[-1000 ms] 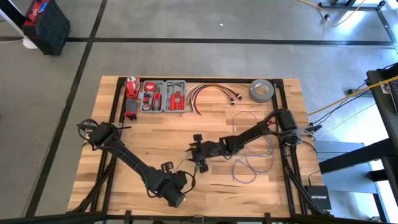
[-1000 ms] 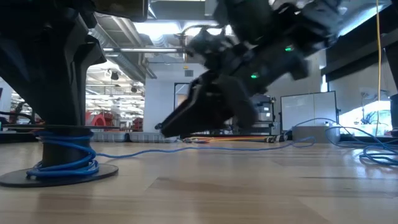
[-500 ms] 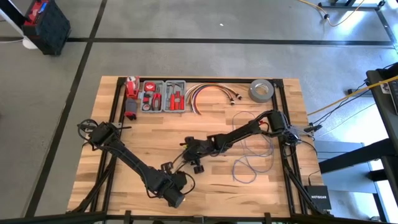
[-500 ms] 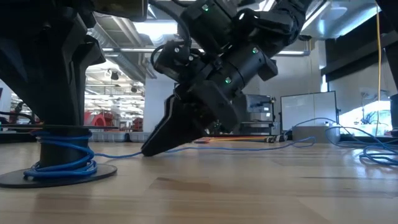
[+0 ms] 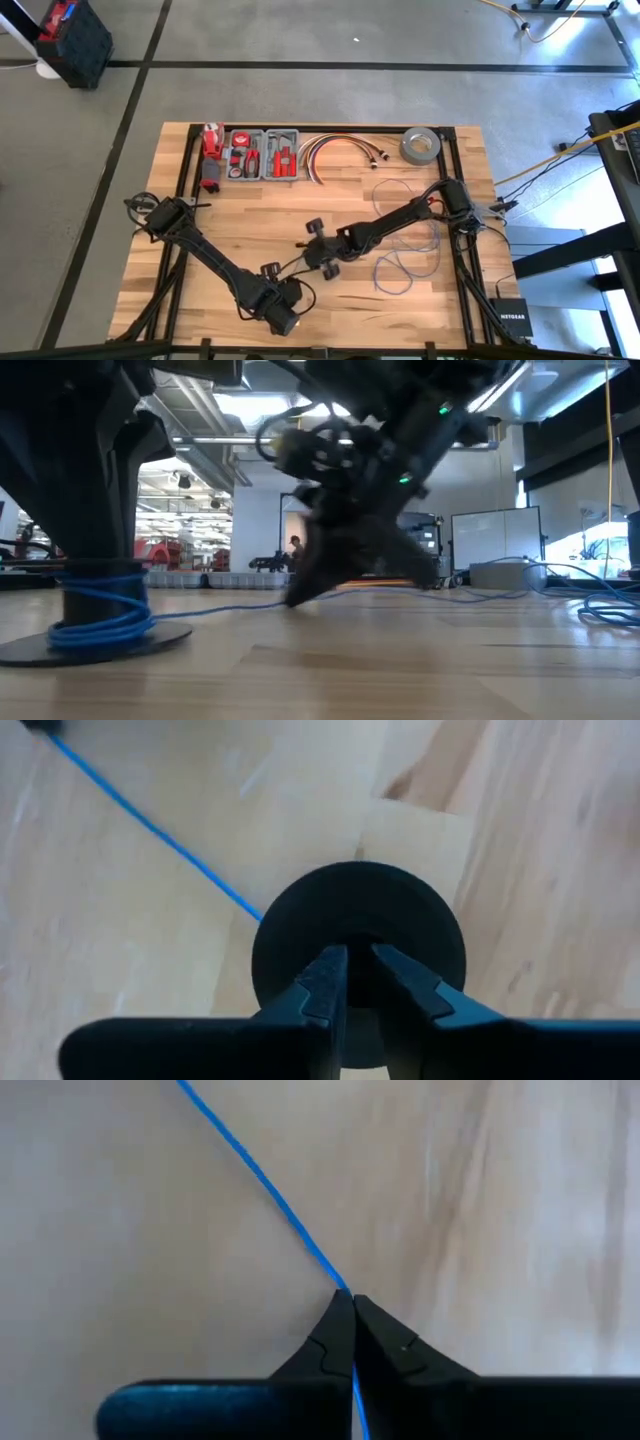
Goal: Coil cords
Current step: Uncoil the blue wire into the black spool
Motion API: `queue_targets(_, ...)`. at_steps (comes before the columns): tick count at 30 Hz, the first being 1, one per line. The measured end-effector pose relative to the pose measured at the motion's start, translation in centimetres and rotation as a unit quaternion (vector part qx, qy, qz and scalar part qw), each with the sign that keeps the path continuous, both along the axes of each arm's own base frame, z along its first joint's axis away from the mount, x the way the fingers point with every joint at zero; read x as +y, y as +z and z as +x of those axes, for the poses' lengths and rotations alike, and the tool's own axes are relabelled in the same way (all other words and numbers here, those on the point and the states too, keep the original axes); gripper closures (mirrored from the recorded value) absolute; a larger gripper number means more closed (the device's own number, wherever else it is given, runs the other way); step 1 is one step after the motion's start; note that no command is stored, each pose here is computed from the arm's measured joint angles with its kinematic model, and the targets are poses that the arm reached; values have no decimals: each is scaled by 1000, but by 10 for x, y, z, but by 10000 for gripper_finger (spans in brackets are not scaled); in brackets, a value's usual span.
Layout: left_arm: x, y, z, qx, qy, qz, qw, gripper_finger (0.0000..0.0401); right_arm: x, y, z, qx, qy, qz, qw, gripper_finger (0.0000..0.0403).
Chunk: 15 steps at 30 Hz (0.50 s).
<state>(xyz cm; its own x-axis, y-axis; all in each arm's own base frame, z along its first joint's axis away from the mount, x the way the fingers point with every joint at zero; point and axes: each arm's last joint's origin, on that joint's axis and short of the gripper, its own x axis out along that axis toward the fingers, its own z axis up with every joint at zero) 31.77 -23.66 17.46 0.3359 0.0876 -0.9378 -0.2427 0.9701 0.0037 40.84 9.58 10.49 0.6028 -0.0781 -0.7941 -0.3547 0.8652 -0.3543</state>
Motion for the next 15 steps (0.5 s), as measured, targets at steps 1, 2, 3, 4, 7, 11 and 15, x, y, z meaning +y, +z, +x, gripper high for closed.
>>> queue_targets(1,-1,1,0,-1,-4,-2,1000,361,1,3,-4,15,-4,-15,1000,399)
queue_targets(2,-1,2,1,-1,-7,-5,1000,361,2,5,-9,31,-10,-32,999,399)
queue_targets(3,-1,2,1,2,-8,-10,1000,361,3,7,-14,46,-18,-49,998,399)
queue_targets(4,-2,2,1,5,-9,-15,1000,361,2,9,-20,64,-28,-63,996,399)
queue_targets(7,-1,3,2,6,-6,-16,1000,361,1,14,-33,114,-54,-83,989,400)
queue_targets(11,1,4,1,8,11,-15,1000,361,-2,15,-47,164,-87,-101,977,401)
queue_targets(15,1,5,1,8,13,-16,1000,361,-3,12,-58,181,-104,-105,972,401)
